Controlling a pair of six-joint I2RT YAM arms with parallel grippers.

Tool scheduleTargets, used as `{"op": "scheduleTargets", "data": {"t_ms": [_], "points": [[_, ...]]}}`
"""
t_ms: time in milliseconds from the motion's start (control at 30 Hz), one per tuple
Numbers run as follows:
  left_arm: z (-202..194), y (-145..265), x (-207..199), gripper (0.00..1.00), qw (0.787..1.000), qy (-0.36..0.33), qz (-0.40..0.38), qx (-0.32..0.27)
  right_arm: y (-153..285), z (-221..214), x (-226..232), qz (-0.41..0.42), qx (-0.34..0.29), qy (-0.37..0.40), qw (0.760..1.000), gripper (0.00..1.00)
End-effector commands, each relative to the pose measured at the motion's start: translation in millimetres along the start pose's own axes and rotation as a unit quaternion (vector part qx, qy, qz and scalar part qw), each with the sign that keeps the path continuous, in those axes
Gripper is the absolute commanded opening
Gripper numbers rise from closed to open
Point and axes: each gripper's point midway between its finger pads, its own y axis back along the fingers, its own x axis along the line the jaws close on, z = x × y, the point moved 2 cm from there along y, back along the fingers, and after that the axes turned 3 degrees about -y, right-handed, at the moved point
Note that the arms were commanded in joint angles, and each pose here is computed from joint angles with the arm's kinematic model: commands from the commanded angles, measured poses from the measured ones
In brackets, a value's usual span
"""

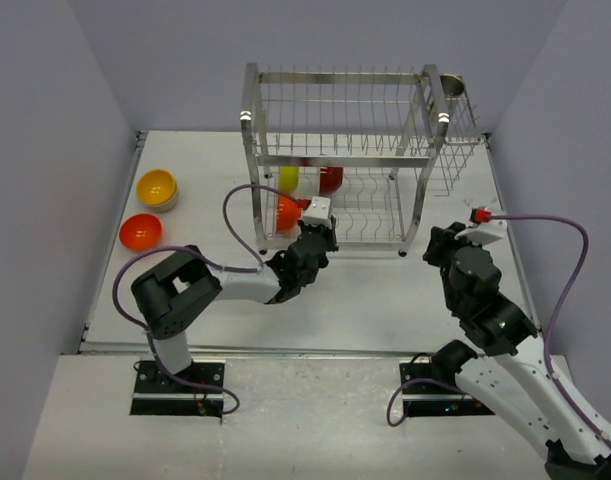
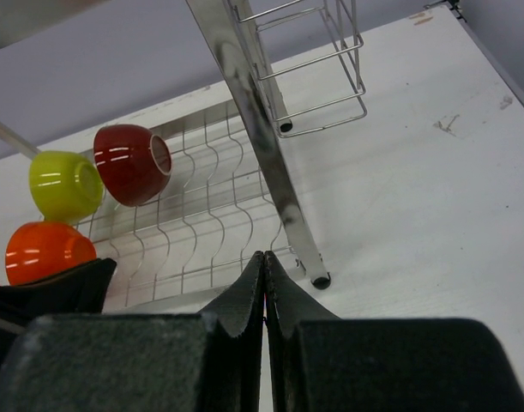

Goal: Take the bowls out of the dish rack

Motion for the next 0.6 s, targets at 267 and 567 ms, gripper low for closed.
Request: {"op": "scheduleTargets", "data": {"t_ms": [267,567], "points": [[74,90,62,0.29,0.994,0.101,-0.012,-0.03,2,4,9,0.031,-0.003,-0.004,1.0,0.0],[125,139,135,0.44,0.993,0.083,0.076,0.045,6,8,15,0.048,0.002,-0.007,0.999,0.26]]}}
